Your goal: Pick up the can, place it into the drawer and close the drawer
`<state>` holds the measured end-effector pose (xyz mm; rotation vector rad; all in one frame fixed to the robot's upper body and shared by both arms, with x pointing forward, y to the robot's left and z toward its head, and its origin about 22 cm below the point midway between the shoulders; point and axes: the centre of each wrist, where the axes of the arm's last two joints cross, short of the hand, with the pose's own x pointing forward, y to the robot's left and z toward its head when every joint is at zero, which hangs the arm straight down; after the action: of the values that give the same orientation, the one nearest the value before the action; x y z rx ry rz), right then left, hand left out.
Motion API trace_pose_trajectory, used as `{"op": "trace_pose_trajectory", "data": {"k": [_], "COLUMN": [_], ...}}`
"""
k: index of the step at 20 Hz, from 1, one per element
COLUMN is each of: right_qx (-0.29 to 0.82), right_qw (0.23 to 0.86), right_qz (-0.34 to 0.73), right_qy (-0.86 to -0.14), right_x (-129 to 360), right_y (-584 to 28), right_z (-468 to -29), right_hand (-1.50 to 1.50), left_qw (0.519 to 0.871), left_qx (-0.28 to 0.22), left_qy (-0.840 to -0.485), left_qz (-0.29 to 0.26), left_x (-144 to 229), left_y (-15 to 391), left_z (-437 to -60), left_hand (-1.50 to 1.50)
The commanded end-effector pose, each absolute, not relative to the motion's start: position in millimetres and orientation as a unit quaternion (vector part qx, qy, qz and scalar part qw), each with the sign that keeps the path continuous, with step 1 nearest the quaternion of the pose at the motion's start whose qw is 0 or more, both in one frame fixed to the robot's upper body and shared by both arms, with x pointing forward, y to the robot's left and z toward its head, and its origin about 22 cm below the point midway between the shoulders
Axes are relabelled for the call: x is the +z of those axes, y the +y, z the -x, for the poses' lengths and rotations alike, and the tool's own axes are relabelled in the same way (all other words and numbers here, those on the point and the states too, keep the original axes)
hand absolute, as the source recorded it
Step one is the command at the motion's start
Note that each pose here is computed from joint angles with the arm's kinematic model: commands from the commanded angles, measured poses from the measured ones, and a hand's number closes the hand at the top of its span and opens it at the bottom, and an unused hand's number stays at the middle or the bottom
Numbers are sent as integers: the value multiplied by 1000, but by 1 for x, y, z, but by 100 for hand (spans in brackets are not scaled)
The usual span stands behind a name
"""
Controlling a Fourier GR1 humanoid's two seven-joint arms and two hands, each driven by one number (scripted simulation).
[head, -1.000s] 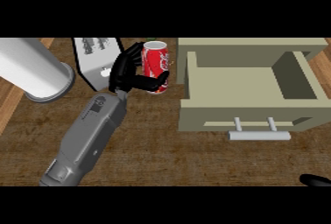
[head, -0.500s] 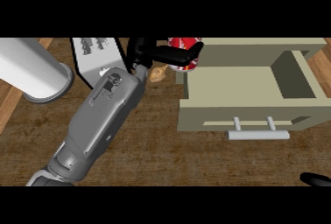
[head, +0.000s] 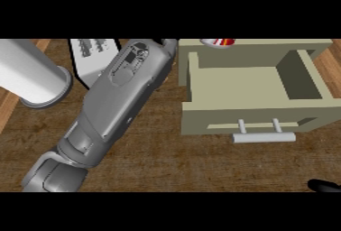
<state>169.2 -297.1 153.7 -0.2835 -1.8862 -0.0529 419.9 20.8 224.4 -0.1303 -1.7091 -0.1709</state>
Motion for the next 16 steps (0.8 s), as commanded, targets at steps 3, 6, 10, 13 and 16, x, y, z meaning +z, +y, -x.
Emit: {"op": "trace_pose_trajectory", "data": {"k": [3,6,10,13,16], "right_qx": [-21,-24,-11,-11,-8], "right_qw": [572,579,578,577,571], "right_qz": [117,123,102,115,105], "right_qy": [-812,-806,-810,-809,-814], "right_x": [166,156,160,180,171], "right_y": [-302,-294,-297,-297,-301], "right_z": [-173,-156,-166,-186,-176], "right_hand": [-150,-150,-150,-150,-150], "left_qw": [656,667,660,664,654], "left_qx": [-81,-95,-92,-94,-90], "left_qy": [-750,-738,-745,-742,-750], "left_qz": [28,34,13,2,-23], "left_x": [240,248,262,248,249], "left_y": [0,-8,-18,-17,-20], "left_z": [-429,-426,-429,-431,-431], "left_hand": [150,150,150,150,150]}}
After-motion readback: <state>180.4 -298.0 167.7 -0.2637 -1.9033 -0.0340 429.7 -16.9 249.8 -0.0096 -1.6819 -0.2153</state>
